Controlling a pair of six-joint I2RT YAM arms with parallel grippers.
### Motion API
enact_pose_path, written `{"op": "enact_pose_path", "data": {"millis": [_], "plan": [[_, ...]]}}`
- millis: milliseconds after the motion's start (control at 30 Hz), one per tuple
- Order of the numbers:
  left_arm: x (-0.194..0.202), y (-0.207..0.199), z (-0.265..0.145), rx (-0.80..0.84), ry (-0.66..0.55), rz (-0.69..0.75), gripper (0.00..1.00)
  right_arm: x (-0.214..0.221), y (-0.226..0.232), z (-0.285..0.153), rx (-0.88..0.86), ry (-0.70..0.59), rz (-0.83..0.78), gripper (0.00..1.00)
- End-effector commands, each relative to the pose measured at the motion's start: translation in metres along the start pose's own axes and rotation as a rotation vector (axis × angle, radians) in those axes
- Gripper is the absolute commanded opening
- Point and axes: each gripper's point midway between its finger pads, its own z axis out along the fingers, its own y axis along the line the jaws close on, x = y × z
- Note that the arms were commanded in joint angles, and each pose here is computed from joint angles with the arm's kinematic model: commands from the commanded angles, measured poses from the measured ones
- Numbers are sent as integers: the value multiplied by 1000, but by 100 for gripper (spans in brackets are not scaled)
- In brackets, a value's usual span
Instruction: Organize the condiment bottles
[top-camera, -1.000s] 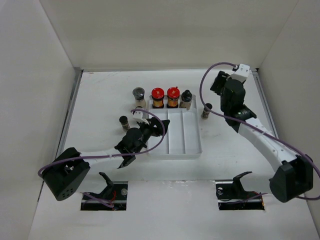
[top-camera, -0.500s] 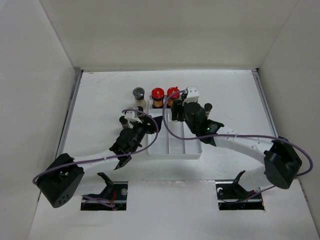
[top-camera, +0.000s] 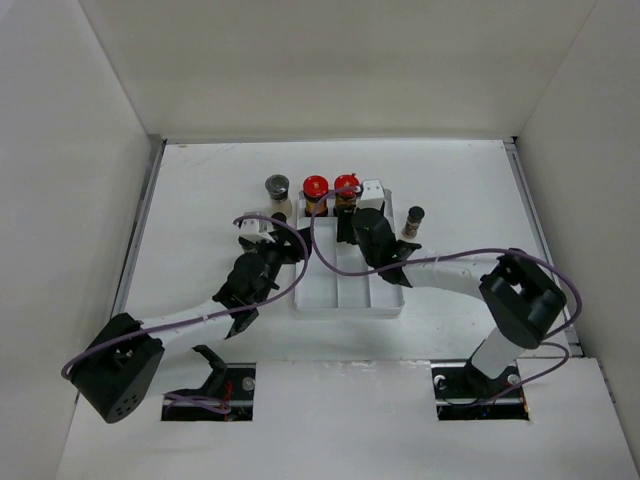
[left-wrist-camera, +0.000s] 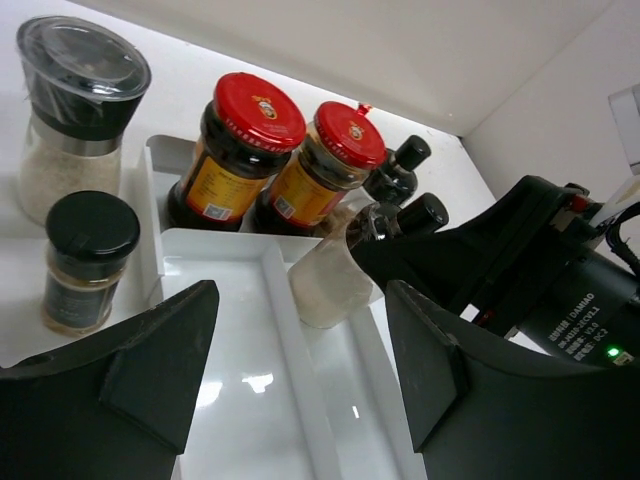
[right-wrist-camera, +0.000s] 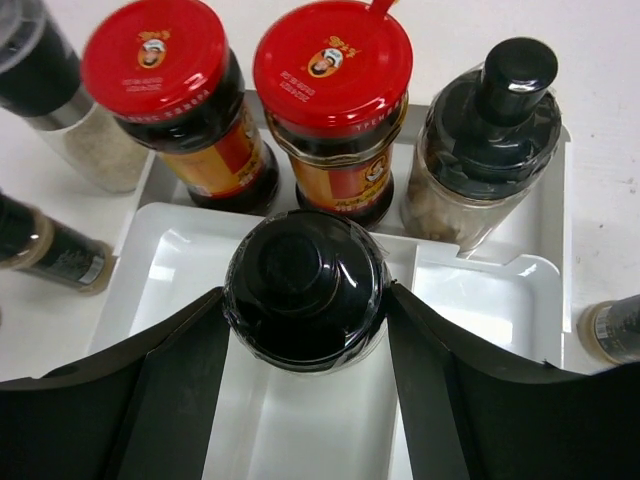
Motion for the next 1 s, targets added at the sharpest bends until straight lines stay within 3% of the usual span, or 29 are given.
{"op": "enact_pose_path", "data": {"millis": [0,100,267,433,500,533,600,667,800,967], "plan": [[-15,1,2,-21,-44,-13,66,-41,11,11,-8,-151,94,55],[-21,7,2,-54,-56,-8,66,-36,10,13,-1,-141,99,62],[-39,19,-2,-146,-88,9,69,-42,6,-4,-19,-142,124,88],[-60,32,-14,-279,-108,54,71,-76,-5,-45,-90,-188,175,94],[-69,43,-19,-349,-106,95,70,-80,-11,-57,-111,-183,189,87],[-71,50,-21,-390,-100,112,70,-79,-13,-62,-119,-171,195,75],[-74,66,-24,-466,-76,146,68,-74,-15,-70,-133,-145,198,41],[-74,81,-23,-523,-49,159,68,-65,-19,-74,-131,-119,193,23],[-90,77,-6,-500,-37,145,68,-50,-23,-76,-125,-100,209,26],[-105,60,39,-460,-8,194,74,-44,-24,-75,-139,-105,233,47]]}}
